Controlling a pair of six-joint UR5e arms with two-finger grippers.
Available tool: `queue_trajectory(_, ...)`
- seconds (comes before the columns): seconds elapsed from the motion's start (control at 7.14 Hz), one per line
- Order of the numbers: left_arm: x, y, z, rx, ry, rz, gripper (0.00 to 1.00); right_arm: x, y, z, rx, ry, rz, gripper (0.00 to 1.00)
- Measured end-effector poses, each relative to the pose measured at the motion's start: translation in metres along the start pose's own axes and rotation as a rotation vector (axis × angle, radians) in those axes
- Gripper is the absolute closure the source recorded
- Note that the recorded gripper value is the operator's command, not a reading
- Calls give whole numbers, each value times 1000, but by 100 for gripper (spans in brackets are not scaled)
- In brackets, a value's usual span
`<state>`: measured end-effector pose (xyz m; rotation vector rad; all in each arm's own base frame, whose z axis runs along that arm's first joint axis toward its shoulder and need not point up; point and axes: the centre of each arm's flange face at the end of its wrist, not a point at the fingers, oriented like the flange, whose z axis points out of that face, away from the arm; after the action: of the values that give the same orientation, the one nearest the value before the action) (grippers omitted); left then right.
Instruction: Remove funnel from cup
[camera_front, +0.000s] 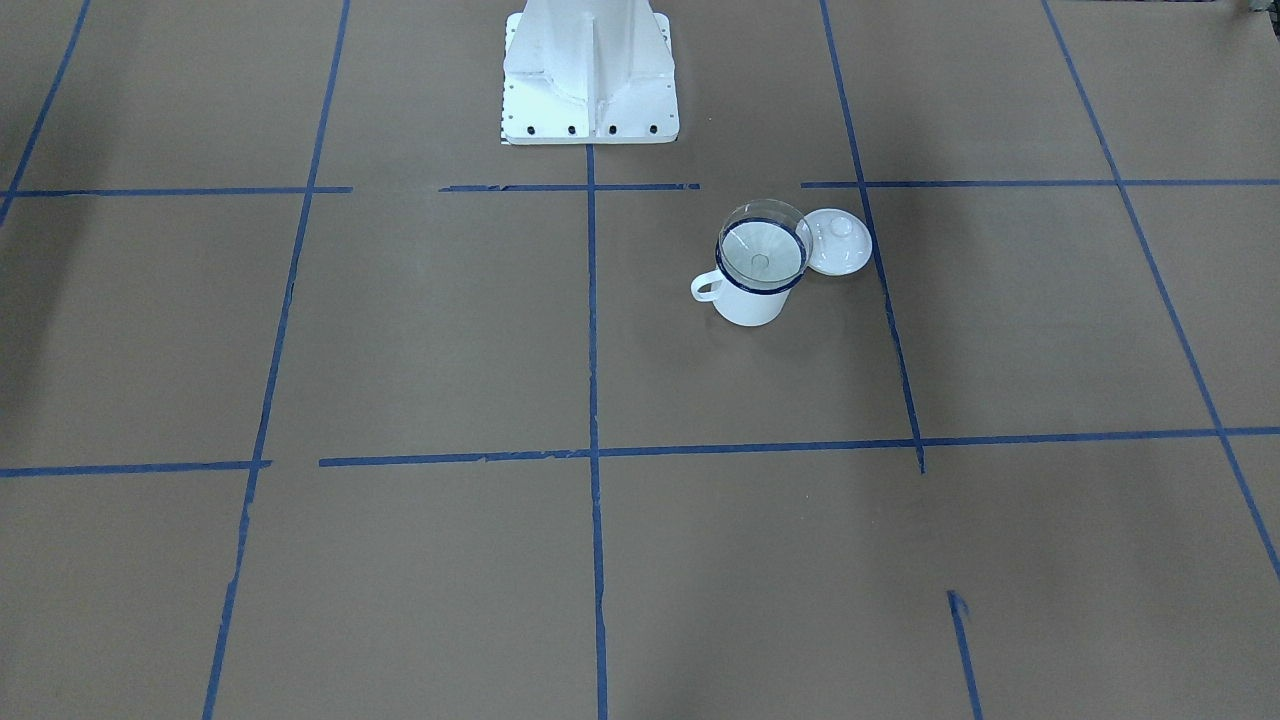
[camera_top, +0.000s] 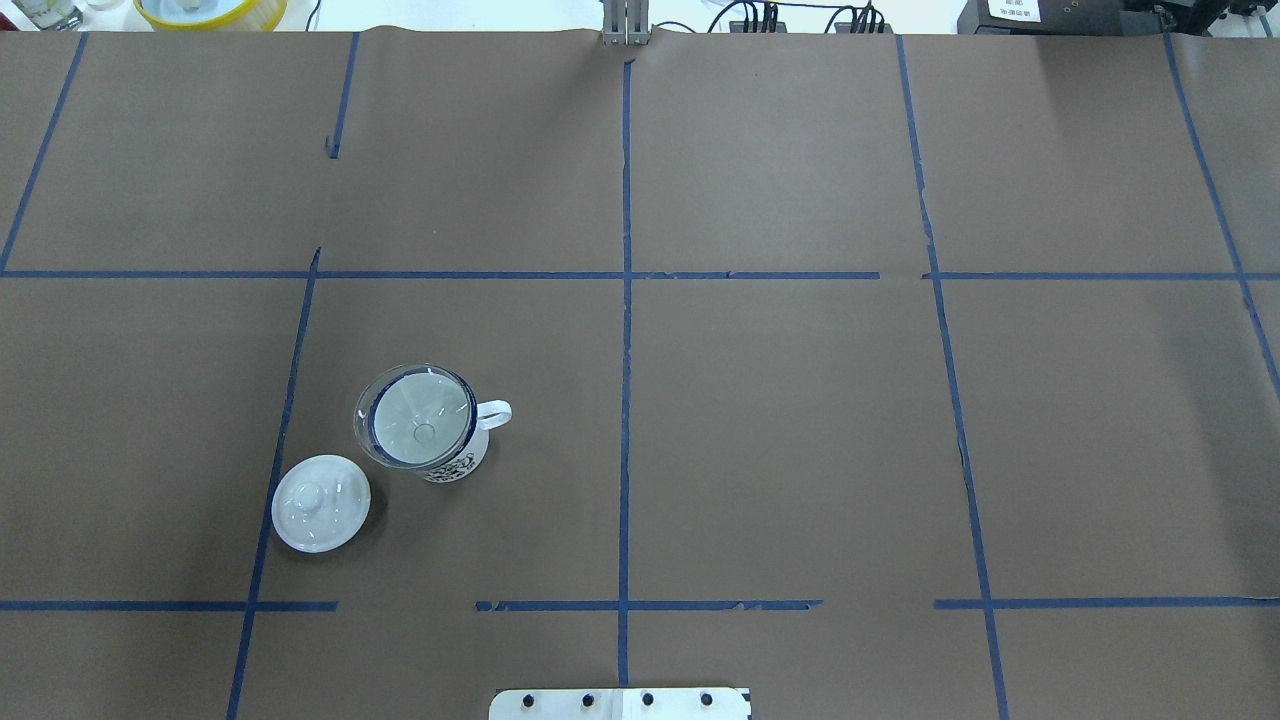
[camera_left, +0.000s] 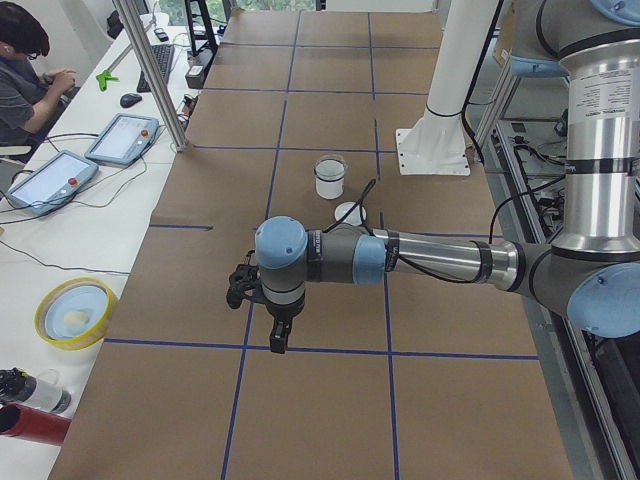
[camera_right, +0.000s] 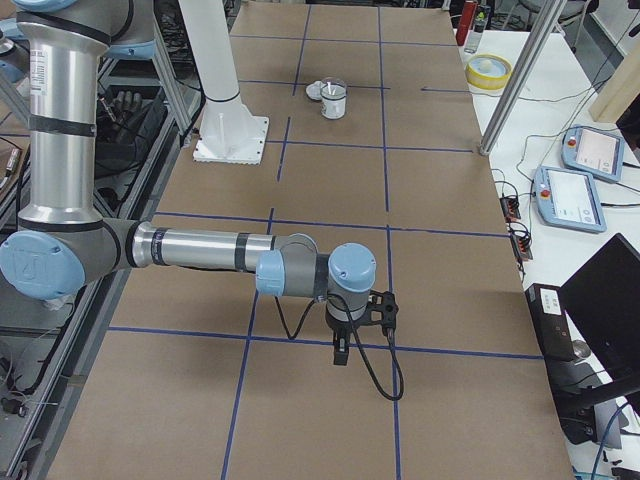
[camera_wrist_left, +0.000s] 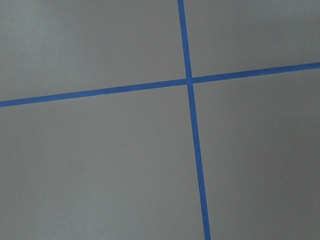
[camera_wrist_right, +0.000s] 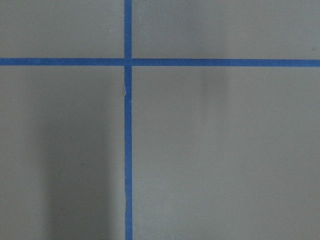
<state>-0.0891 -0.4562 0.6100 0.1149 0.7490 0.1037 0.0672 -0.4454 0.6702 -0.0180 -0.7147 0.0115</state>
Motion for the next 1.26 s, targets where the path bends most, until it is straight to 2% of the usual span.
queue_trajectory(0.42,3,-2,-3,7,-1,8,0,0,0,0,0,0,0,0)
queue_trajectory(0.56,13,-6,-13,27,-3,28,0,0,0,0,0,0,0,0)
queue_trajectory(0.7,31,-18,-32,67,-8,67,0,0,0,0,0,0,0,0)
queue_trajectory(0.98,68,-74,-78,182,-17,125,0,0,0,0,0,0,0,0)
queue_trajectory(1.12,84,-100,-98,245,-12,95,0,0,0,0,0,0,0,0)
queue_trajectory(1.26,100,-113,-114,302,12,24,0,0,0,0,0,0,0,0)
